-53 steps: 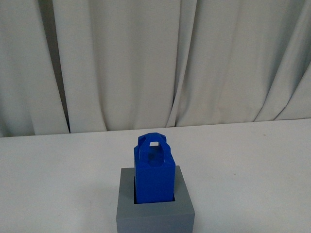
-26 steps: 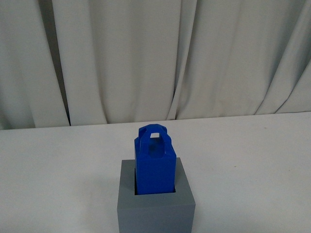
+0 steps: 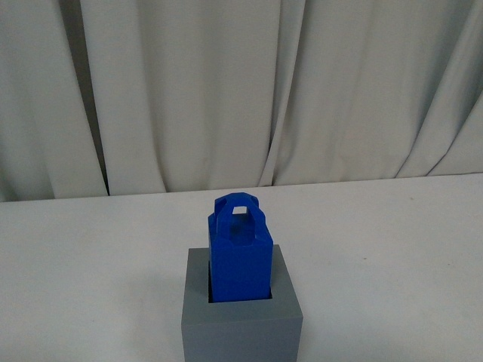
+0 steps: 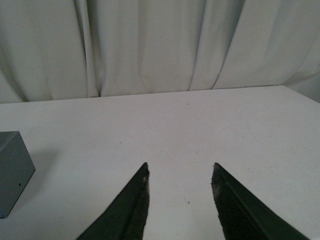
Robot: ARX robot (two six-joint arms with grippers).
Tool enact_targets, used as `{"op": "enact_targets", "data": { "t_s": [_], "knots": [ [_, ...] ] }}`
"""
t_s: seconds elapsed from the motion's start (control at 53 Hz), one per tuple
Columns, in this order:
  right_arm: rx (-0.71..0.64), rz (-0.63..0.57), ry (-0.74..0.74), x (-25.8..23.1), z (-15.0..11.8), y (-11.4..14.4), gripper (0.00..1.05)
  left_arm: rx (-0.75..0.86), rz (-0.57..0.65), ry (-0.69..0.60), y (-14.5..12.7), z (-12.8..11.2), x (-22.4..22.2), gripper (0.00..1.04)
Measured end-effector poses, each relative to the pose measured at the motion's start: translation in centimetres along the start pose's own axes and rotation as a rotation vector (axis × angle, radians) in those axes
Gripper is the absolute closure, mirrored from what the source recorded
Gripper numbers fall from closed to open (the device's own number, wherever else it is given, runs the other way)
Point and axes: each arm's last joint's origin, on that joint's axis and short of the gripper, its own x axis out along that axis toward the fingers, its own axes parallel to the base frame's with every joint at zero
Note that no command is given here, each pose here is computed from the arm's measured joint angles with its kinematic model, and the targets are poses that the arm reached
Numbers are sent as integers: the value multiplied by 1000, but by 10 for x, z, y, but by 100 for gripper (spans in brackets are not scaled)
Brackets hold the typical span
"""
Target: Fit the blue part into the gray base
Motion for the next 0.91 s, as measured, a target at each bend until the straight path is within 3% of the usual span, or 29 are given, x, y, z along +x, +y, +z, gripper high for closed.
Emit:
{"op": "enact_targets", "data": {
  "t_s": [0.358,0.906],
  "knots": [
    [1,0,0,0,0,0,6,0,0,0,0,0,0,6],
    [1,0,0,0,0,0,7,0,0,0,0,0,0,6]
  ]
}}
